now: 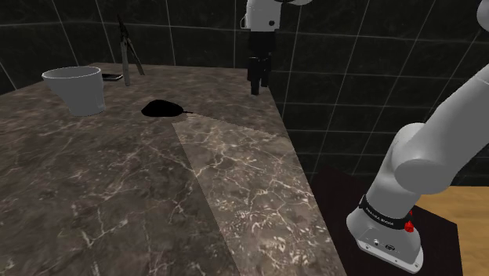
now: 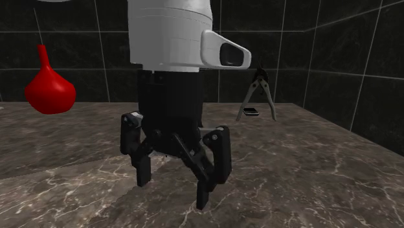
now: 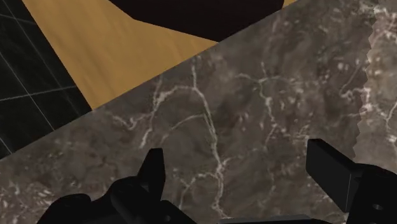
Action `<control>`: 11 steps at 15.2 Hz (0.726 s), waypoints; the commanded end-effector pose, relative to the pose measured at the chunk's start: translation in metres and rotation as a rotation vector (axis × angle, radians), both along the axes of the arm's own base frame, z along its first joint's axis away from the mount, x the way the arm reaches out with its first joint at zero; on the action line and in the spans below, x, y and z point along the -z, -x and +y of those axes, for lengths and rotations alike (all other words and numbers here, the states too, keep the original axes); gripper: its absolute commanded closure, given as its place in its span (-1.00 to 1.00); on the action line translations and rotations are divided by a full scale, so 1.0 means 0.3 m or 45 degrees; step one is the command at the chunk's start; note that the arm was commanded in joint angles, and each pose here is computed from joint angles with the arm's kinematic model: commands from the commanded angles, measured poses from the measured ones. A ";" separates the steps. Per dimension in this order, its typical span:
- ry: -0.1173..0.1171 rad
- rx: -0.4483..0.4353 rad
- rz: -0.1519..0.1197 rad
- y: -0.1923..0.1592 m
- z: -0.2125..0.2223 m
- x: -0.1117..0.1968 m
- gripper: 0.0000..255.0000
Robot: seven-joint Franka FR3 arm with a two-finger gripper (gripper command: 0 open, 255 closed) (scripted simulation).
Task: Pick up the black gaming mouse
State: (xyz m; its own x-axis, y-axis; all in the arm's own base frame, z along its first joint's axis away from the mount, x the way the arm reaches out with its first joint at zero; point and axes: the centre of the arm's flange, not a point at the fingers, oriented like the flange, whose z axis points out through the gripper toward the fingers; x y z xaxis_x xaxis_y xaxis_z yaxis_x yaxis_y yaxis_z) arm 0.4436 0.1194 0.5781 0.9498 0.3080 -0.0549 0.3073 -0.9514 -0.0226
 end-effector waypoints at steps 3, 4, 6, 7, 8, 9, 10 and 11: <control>-0.021 -0.055 -0.016 -0.118 0.119 0.012 -1.00; -0.026 -0.069 -0.019 -0.146 0.150 0.016 -1.00; -0.036 -0.096 -0.027 -0.200 0.214 0.022 -1.00; -0.041 -0.110 -0.031 -0.226 0.246 0.025 -1.00; -0.046 -0.124 -0.034 -0.252 0.278 0.028 -1.00; -0.052 -0.137 -0.038 -0.278 0.311 0.031 -1.00; -0.057 -0.151 -0.042 -0.304 0.344 0.033 -1.00; -0.062 -0.164 -0.045 -0.329 0.377 0.035 -1.00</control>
State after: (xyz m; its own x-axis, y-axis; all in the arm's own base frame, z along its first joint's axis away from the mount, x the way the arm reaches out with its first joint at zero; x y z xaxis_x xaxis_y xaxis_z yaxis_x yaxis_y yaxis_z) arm 0.5380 0.2222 0.5664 0.9076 0.4197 -0.0076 0.4188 -0.9066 -0.0513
